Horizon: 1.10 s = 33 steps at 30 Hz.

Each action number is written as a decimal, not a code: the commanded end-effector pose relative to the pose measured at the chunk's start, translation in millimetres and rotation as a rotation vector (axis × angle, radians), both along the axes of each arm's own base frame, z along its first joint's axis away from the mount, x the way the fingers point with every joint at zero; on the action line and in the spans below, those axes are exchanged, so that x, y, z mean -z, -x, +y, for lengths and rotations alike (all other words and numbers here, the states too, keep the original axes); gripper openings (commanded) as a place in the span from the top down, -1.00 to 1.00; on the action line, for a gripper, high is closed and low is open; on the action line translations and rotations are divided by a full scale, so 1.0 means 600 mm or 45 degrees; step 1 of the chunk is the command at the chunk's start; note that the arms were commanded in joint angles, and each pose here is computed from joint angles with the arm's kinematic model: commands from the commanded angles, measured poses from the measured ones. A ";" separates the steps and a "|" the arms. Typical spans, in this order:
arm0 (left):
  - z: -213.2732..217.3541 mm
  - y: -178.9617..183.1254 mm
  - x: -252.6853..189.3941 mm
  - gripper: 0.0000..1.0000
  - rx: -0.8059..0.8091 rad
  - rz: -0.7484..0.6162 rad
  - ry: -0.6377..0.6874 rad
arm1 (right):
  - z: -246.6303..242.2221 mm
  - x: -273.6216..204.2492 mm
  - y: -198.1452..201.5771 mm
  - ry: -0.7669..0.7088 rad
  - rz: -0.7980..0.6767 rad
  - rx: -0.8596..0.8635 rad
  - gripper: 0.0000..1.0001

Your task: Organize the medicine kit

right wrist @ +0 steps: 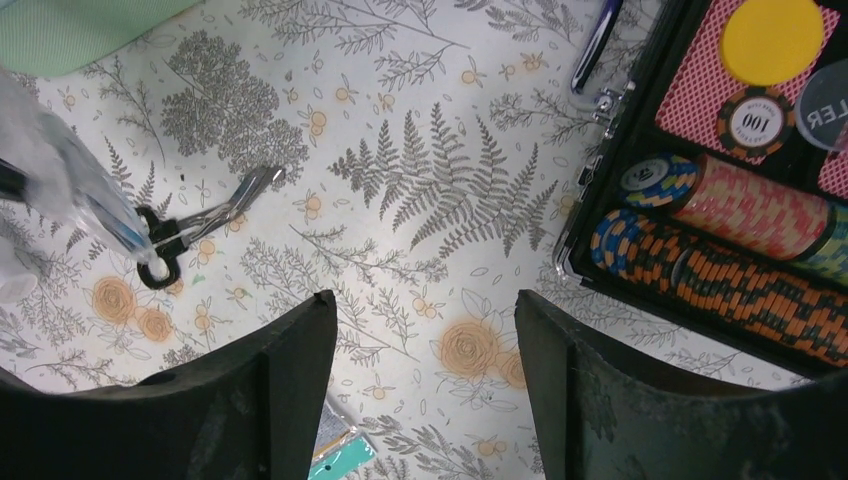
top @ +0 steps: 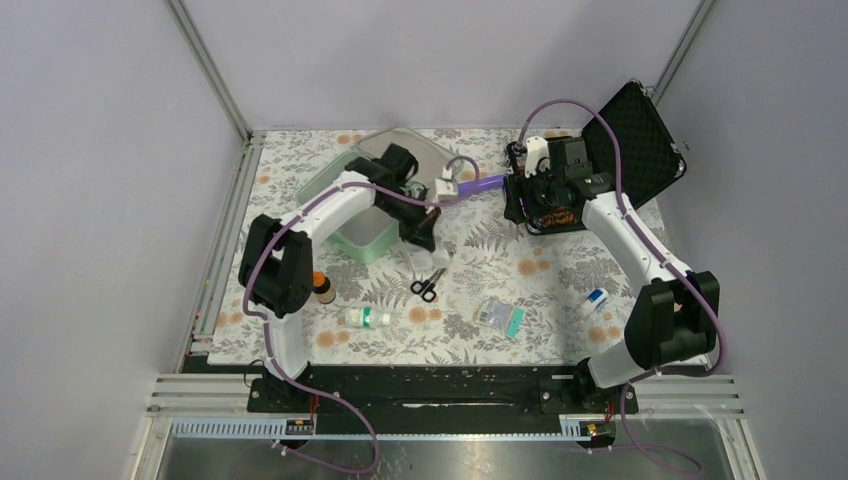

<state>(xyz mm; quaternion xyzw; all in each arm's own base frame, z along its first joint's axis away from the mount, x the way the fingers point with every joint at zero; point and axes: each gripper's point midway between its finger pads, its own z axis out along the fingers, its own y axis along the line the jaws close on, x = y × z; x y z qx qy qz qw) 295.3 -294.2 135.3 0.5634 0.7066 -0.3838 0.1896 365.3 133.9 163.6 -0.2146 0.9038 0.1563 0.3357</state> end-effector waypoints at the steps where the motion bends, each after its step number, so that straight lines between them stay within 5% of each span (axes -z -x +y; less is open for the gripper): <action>1: 0.012 -0.070 -0.117 1.00 -0.119 -0.133 0.167 | 0.003 -0.030 -0.030 -0.004 -0.045 -0.013 -0.45; 9: 0.093 -0.260 -0.242 1.00 -0.631 -0.290 0.235 | 0.017 -0.037 -0.081 -0.029 -0.074 -0.008 -0.44; 13: 0.149 -0.314 -0.172 1.00 -0.821 -0.281 0.063 | 0.029 -0.036 -0.112 -0.058 -0.073 0.004 -0.45; 21: 0.188 -0.325 -0.036 1.00 -0.964 -0.095 -0.112 | 0.042 -0.047 -0.162 -0.071 -0.095 0.002 -0.44; 33: 0.233 -0.373 0.062 1.00 -1.121 -0.182 -0.301 | 0.034 -0.027 -0.124 -0.052 -0.055 -0.004 -0.44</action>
